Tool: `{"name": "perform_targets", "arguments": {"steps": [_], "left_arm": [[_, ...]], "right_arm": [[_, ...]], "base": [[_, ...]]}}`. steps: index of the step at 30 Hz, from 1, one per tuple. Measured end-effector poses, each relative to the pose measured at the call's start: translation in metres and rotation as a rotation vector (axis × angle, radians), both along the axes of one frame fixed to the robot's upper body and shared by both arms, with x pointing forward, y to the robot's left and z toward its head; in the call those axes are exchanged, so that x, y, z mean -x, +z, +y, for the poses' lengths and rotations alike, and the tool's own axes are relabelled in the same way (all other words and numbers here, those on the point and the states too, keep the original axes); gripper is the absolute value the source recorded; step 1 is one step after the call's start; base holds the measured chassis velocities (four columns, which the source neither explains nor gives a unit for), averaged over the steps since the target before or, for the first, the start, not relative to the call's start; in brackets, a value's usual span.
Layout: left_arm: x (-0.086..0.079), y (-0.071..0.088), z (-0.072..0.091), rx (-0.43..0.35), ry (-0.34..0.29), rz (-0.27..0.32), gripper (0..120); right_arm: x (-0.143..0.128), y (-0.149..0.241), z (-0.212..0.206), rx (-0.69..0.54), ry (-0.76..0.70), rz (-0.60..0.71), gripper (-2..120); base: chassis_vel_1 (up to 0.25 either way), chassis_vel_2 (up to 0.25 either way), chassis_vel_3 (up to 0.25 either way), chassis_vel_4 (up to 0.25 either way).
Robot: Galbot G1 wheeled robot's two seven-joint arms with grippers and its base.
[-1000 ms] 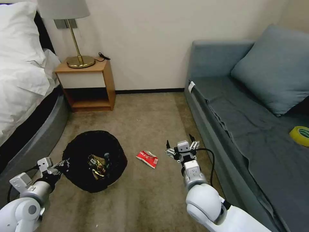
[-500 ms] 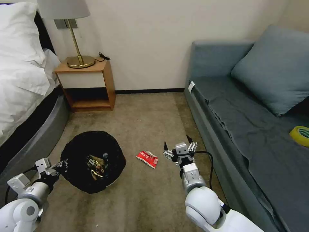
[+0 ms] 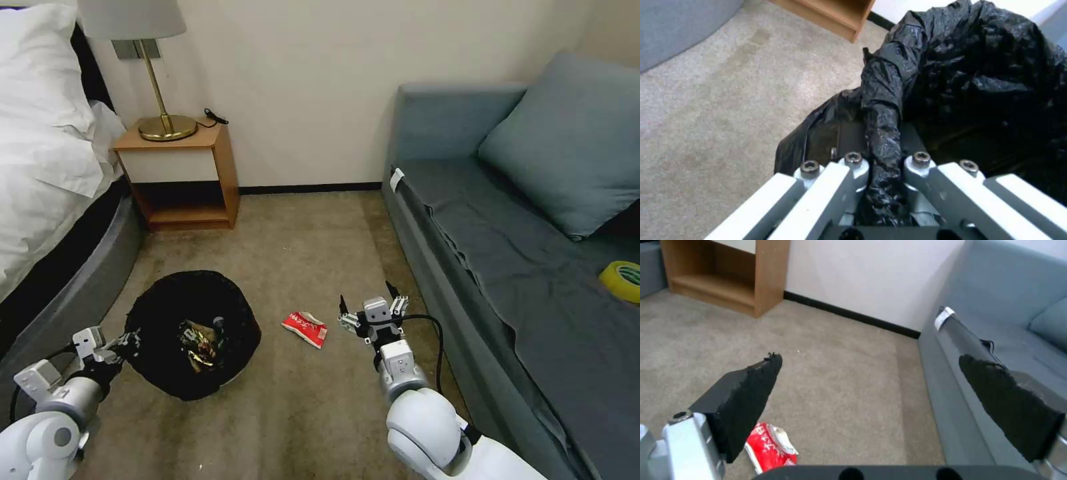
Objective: Pick up the trash bin, then pick up the garbage on the floor and place it into the trash bin.
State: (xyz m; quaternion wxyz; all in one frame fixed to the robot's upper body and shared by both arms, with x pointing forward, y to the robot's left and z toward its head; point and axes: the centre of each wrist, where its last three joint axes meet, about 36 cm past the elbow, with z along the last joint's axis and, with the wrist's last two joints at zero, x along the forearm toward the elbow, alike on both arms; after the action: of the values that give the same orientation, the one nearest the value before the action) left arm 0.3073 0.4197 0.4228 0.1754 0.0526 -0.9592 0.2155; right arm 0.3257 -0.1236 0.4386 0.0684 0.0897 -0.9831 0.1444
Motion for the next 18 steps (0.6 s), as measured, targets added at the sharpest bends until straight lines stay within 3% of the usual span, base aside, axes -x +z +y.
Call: {"name": "perform_targets", "arguments": {"steps": [18], "left_arm": [[0.0035, -0.0007, 0.0047, 0.004, 0.016, -0.001, 4]], "right_arm": [[-0.0008, -0.0005, -0.0003, 0.011, 0.032, 0.006, 100]], "base": [[0.000, 0.000, 0.000, 0.000]]}}
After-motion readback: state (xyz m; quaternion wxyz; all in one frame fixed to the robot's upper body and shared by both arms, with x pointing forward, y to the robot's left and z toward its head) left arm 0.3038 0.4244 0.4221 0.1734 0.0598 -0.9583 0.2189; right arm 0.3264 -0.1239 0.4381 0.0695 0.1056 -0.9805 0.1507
